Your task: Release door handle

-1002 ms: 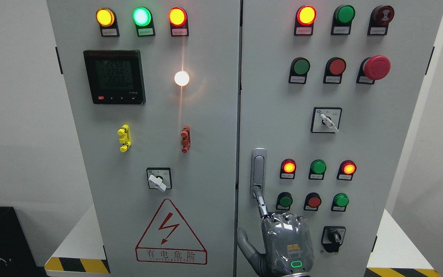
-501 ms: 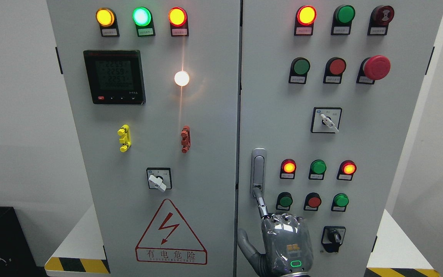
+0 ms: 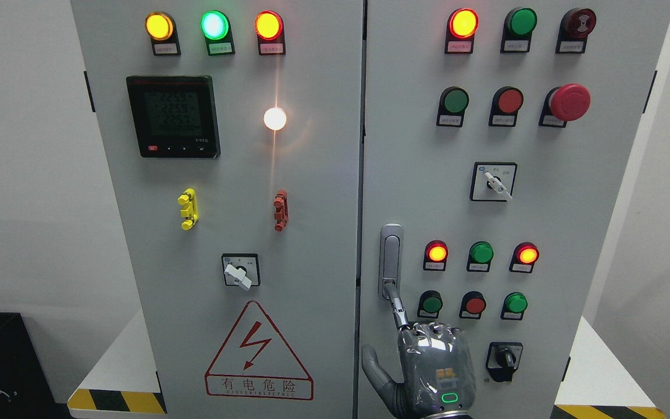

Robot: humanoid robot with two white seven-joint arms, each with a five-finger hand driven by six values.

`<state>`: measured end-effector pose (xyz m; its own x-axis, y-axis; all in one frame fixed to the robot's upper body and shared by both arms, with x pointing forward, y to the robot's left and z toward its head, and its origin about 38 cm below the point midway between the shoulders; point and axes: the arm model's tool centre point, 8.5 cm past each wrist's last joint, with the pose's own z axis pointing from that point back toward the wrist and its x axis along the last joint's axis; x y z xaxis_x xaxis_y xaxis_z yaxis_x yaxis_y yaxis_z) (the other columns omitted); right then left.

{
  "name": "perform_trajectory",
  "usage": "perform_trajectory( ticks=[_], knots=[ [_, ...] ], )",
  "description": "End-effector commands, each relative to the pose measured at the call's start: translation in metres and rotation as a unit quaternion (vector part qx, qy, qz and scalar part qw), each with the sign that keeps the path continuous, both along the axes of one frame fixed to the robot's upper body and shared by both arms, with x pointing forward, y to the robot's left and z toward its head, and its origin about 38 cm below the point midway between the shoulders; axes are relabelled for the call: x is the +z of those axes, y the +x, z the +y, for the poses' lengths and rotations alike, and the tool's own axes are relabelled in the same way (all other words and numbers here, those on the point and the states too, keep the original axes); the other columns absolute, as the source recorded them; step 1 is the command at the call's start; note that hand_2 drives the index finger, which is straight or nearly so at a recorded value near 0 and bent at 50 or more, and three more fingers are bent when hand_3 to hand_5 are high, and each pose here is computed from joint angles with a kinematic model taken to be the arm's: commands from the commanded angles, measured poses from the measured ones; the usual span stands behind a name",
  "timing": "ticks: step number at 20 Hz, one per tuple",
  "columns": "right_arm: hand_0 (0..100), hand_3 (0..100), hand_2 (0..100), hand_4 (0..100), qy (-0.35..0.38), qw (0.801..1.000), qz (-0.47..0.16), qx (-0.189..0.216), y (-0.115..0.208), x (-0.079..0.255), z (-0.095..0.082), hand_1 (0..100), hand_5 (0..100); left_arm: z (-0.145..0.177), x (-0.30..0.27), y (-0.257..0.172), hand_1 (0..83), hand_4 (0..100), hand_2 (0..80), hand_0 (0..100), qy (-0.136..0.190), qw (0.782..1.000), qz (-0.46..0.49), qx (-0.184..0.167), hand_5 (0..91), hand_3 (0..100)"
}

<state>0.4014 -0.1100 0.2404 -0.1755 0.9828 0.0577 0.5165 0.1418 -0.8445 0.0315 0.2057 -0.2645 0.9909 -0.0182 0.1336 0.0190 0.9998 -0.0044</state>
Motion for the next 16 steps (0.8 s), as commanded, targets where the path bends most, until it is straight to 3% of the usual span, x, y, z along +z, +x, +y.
perform_trajectory(
  ticks=[1,16],
  knots=[
    [41,100,5,98,0.0,1.0,-0.004,-0.003,0.003,0.0036,-0.0014,26,100,0.0001,-0.0004,-0.0107,55.6,0,0.0,12,0.0,1.0,0.008,0.0,0.0,0],
    [42,100,6,99,0.001,1.0,0.004,-0.002,0.0037,-0.0023,-0.0013,25,100,0.0001,-0.0004,-0.0107,55.6,0,0.0,12,0.0,1.0,0.008,0.001,0.0,0]
  ],
)
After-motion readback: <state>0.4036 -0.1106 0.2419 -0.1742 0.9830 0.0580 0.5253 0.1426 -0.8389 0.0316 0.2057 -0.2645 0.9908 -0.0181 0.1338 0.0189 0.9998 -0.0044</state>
